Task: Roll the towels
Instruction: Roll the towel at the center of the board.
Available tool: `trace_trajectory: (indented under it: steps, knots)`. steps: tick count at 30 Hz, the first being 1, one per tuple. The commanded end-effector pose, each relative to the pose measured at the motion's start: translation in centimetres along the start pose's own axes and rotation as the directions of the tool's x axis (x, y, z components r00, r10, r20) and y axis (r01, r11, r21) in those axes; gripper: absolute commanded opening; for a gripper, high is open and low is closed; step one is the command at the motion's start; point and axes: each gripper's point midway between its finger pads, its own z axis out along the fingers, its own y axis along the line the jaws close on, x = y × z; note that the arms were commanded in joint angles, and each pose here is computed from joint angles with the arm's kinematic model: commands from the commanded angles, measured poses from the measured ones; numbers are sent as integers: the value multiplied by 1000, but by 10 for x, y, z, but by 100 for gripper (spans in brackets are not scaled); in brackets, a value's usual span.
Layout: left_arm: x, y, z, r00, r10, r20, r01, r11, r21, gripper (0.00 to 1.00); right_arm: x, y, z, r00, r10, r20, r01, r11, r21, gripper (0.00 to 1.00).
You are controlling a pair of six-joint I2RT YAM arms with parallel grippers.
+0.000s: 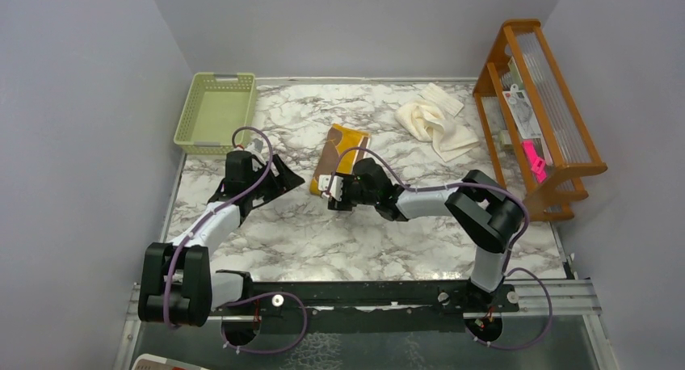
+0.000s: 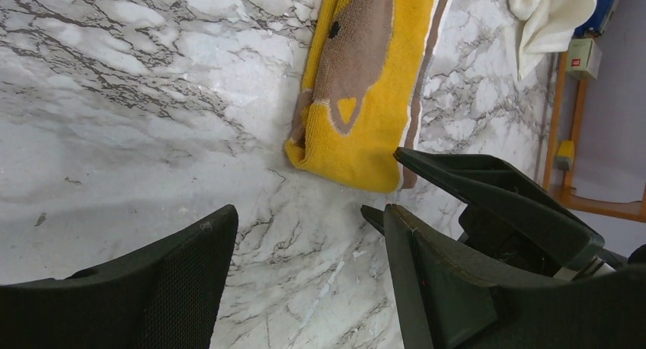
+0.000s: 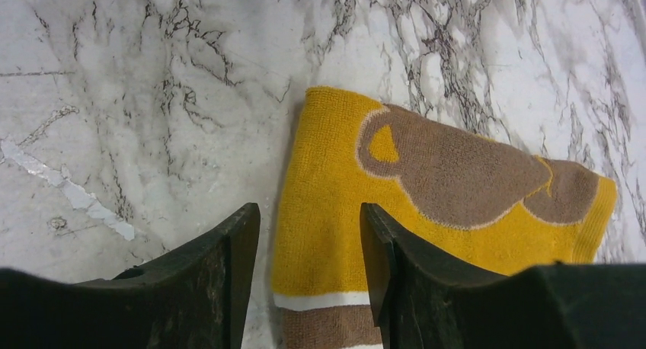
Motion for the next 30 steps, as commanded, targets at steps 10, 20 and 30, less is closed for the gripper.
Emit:
trace_trajectory:
  steps: [10,20,30]
  knots:
    - [6,1,2,999,-1,-37,2,999,35,73,9,12,16,999,14,-48,-17,997,-72,39]
    - [7,0,2,999,-5,-48,7,999,45,72,20,21,20,989,79,-128,-95,988,-126,15]
    - [11,-5,-5,998,6,-55,-2,997,77,71,-38,36,-15,949,312,-51,-315,920,-232,1]
